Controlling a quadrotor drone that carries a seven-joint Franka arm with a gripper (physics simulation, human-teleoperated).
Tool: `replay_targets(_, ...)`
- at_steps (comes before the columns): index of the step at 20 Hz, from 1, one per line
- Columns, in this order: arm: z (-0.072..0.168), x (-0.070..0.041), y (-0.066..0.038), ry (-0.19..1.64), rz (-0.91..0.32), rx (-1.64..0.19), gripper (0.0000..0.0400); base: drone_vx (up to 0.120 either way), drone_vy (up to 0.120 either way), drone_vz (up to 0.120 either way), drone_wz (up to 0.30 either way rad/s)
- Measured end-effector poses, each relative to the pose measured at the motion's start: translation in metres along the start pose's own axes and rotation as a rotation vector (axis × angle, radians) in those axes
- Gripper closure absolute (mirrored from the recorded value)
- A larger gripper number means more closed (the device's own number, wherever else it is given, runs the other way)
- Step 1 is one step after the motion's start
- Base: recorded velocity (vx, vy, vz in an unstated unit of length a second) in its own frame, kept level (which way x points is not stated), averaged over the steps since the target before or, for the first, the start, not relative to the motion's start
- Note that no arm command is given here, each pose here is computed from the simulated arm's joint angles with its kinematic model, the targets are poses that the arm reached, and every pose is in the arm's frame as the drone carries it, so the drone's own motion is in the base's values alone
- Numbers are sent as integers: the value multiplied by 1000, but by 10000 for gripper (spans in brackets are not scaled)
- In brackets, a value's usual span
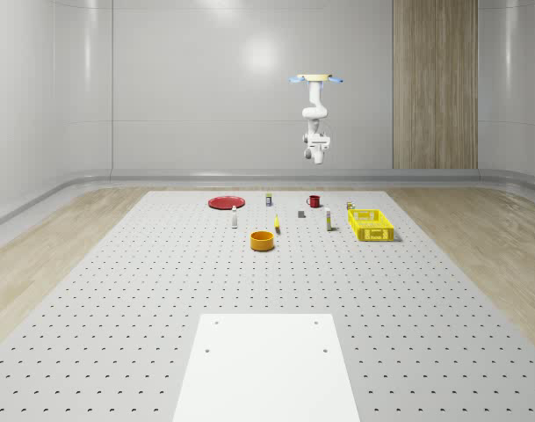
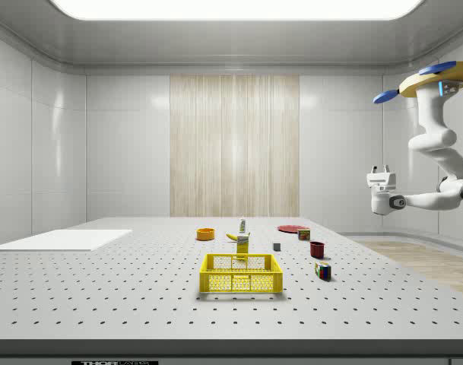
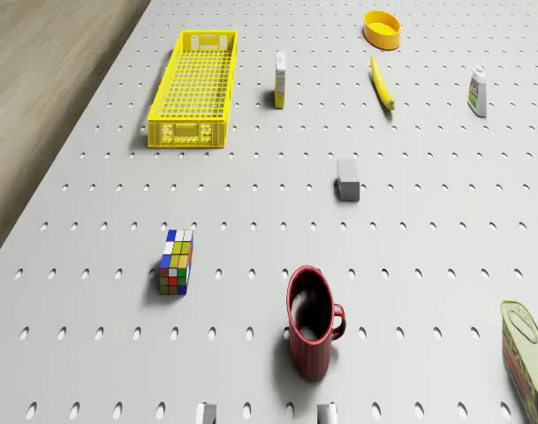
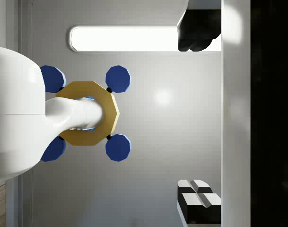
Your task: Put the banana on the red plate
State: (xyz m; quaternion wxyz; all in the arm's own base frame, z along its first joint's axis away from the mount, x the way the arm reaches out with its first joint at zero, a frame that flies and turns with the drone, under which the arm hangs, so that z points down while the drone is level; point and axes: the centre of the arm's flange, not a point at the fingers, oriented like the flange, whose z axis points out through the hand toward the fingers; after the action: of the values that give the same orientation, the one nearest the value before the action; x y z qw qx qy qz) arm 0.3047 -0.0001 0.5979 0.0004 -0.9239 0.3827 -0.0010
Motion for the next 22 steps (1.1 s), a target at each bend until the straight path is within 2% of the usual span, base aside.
replay_targets(4, -30, -2, 3, 2, 0, 2, 0, 0, -110, 0, 0)
replay_targets(11, -71, -1, 1, 6, 0, 6, 0, 120, -120, 0, 0)
replay_targets(16, -85, 0, 0, 9, 0, 9, 0, 120, -120, 0, 0)
replay_targets(22, -91, 0, 0, 12, 0, 12, 0, 120, -120, 0, 0)
